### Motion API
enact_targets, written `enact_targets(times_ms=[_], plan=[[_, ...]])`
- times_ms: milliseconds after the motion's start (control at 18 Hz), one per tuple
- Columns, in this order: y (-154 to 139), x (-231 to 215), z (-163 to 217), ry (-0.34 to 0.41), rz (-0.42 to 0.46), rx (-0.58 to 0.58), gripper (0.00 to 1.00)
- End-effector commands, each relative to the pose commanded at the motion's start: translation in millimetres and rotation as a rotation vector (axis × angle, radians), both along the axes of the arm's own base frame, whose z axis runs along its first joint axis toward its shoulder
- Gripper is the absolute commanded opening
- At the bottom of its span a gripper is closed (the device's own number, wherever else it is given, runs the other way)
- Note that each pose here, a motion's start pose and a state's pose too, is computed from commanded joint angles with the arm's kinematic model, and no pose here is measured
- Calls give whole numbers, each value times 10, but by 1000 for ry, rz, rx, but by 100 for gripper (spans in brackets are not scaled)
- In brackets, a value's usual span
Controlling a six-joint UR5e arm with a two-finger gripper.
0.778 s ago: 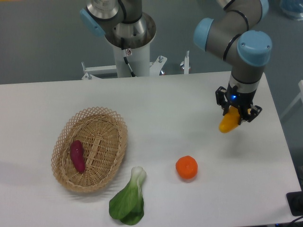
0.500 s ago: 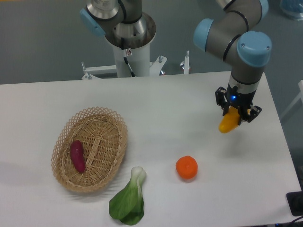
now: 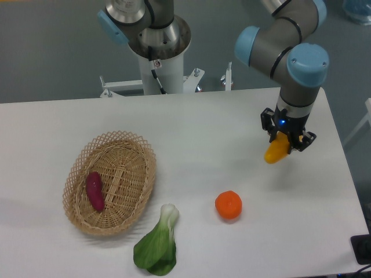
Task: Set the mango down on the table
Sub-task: 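Carry the yellow mango in the gripper toward the open table area, then lower the held mango onto the table beside the orange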
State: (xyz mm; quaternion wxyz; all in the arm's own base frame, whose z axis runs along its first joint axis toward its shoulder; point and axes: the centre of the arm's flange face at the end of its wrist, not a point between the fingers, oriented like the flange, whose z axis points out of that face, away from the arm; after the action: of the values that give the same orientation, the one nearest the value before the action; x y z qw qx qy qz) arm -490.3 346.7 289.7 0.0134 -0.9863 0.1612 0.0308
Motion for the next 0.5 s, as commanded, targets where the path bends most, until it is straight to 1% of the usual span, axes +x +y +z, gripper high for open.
enact_targets(times_ms=[111,222,333,444,500], plan=[[13,93,-114,-22,-9,-6,34],[85,271,-178,-37,-35,-16,34],[43,428,-259,-57,-54,-25,34],[118,605,-336,-75,-101,-35,34],[138,676,-332,-76,-110,-36,33]])
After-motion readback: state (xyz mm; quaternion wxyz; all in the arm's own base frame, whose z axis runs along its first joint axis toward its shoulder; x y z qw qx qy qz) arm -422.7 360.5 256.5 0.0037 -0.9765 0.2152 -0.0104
